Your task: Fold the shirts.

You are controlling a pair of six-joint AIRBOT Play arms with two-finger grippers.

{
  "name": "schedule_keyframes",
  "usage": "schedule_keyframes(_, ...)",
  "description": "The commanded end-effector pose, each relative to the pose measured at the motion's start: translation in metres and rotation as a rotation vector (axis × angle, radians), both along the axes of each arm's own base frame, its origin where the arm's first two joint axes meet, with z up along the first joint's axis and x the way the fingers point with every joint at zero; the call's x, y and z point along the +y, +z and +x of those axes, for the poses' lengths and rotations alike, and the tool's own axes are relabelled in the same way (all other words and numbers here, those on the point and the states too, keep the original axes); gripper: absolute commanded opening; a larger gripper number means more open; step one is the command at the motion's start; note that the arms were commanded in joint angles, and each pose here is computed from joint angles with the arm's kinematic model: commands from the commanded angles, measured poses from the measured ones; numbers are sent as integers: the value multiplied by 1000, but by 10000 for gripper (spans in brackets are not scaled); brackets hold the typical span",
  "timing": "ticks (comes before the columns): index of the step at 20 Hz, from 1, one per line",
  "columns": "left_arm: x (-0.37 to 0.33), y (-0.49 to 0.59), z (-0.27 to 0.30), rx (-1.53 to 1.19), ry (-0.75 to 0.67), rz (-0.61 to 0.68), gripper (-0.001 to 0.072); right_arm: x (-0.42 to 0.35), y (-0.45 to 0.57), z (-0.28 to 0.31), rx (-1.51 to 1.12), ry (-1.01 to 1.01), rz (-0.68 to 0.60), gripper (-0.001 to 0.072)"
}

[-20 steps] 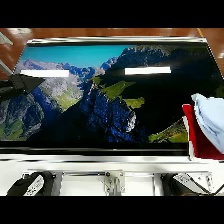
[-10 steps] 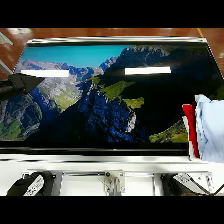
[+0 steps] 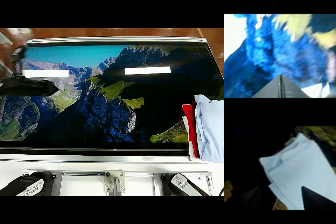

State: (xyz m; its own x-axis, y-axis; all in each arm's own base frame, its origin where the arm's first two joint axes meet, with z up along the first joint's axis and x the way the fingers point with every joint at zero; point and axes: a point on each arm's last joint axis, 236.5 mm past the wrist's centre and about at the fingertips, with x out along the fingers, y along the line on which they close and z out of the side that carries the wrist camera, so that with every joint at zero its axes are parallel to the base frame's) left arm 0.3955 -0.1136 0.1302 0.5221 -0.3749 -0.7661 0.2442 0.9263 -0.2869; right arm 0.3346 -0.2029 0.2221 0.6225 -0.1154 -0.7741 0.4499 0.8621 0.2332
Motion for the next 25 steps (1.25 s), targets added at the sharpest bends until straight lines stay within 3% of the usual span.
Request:
schedule_keyframes(1, -11, -37, 18, 152, -50, 266, 169, 137, 3, 75, -46, 340, 53, 680)
schedule_keyframes(2, -22, -42, 20, 190, -80, 271, 518, 175, -12, 86, -7, 415, 88, 681)
schedule_keyframes(3, -31, -46, 19, 225, -106, 280, 708, 207, -30, 92, 48, 484, 109, 680)
schedule_keyframes(9, -36, -49, 17, 253, -126, 296, 706, 272, -117, 89, 362, 589, 13, 680)
schedule_keyframes(25, -31, -51, 13, 278, -121, 301, 706, 306, -117, 88, 343, 664, 7, 680)
